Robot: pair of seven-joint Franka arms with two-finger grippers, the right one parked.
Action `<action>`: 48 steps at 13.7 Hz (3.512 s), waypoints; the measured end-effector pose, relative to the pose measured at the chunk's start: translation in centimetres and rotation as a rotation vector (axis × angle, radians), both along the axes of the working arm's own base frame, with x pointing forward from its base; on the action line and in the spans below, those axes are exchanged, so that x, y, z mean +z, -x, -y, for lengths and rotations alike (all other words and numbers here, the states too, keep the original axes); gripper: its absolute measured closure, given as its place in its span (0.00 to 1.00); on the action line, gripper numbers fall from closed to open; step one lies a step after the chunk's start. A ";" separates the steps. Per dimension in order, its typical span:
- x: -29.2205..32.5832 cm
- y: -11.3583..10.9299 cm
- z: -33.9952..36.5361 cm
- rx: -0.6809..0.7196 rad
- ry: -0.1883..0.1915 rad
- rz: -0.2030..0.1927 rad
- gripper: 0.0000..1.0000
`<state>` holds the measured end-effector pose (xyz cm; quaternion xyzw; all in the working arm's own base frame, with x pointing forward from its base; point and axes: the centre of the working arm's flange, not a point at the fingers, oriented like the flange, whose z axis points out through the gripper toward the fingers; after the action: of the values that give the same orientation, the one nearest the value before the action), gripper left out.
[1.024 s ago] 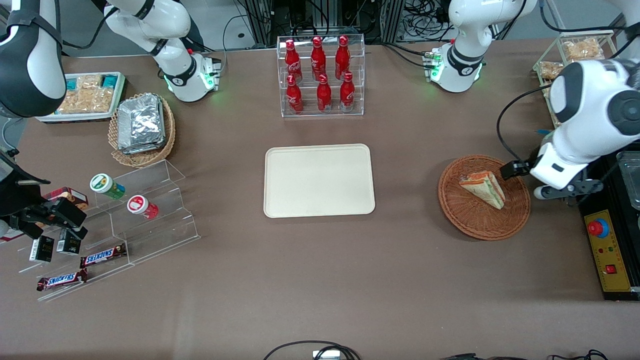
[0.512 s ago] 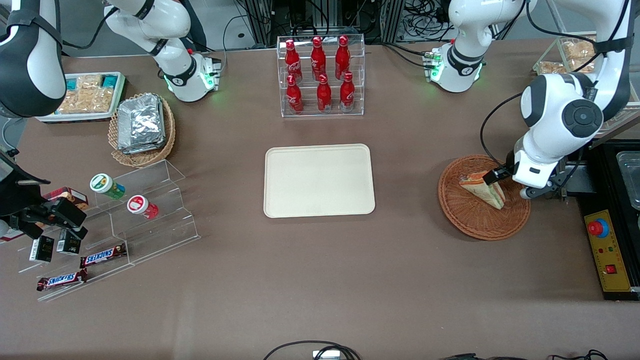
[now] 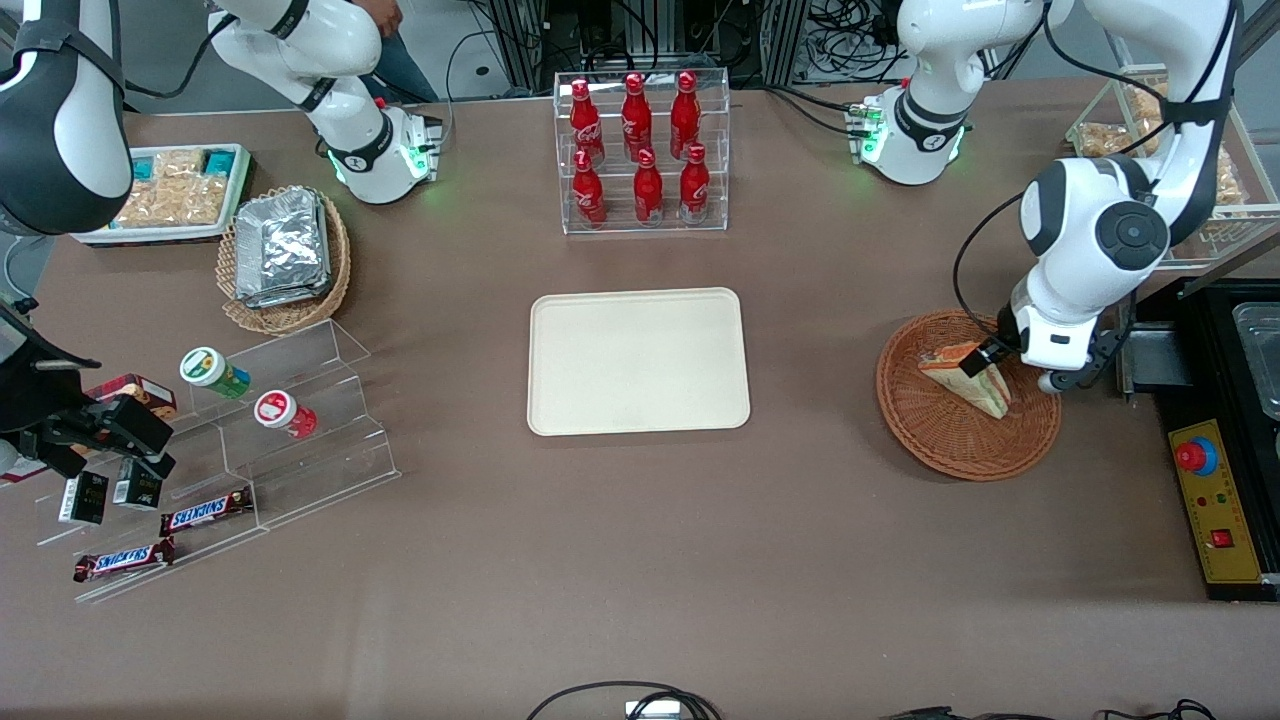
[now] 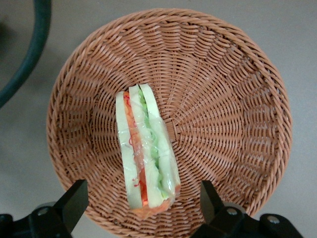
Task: Place sandwich from basket to tray
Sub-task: 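Close the left gripper on the wrapped sandwich wedge, then lift the sandwich and carry it toward the cream tray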
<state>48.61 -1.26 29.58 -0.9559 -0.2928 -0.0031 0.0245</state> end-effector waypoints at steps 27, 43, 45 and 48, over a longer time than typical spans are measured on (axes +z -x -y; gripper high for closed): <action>10.7 -3.5 8.5 -0.068 -0.053 -0.033 0.81; 8.1 2.3 35.8 -0.709 0.005 -0.013 0.81; 5.6 3.8 38.4 -0.772 0.023 -0.031 0.81; 2.4 5.7 41.1 -0.831 0.041 -0.049 0.81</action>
<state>42.95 -42.39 32.02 -0.9928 0.1187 0.0159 0.0090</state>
